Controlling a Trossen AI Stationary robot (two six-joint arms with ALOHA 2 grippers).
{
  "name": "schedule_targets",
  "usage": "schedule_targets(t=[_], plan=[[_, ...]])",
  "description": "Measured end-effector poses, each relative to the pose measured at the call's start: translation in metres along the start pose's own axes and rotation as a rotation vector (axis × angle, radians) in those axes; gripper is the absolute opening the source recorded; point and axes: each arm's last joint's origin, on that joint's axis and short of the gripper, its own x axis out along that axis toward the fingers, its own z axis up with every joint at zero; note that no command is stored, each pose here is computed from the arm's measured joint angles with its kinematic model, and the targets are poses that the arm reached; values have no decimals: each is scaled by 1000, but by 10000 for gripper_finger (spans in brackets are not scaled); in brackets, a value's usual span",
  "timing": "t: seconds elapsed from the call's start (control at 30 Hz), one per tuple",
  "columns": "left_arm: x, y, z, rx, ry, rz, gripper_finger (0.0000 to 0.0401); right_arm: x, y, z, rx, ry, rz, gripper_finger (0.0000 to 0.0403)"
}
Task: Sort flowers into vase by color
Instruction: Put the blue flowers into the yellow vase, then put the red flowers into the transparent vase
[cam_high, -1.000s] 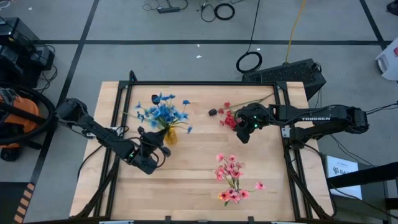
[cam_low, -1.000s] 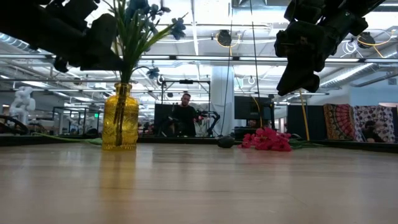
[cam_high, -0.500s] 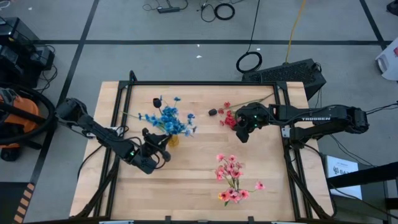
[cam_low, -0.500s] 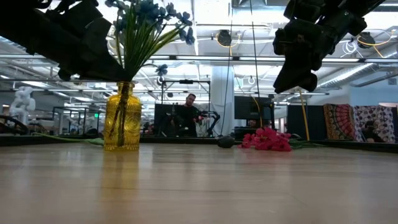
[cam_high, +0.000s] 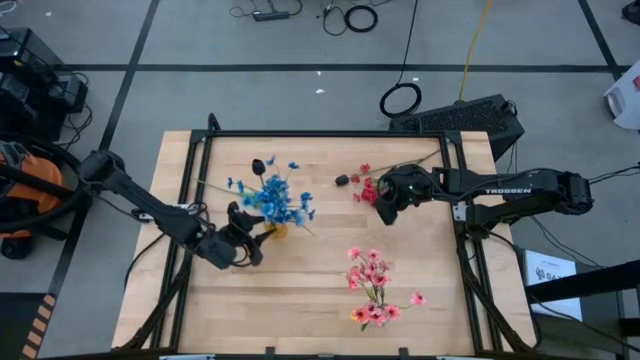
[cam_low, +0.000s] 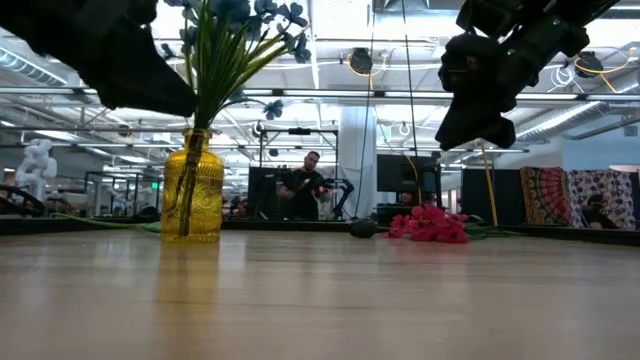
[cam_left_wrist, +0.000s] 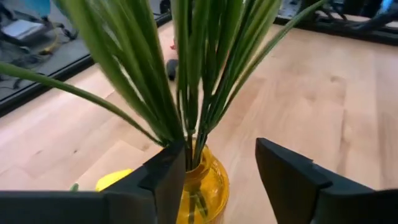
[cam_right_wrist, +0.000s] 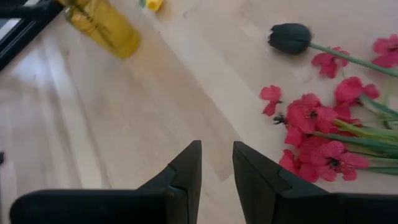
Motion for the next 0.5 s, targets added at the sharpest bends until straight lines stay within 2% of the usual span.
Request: schedule_targets(t=[0.1, 0.27, 0.5], plan=[[-9, 7, 7, -4, -3, -32, 212, 0, 0, 1, 23, -29, -23, 83], [-22, 19, 12, 77, 56, -119, 214, 0, 0, 4, 53, -67, -26, 83], [-38, 55, 6, 28, 259, -105, 214, 0, 0, 6, 77, -105, -52, 83]])
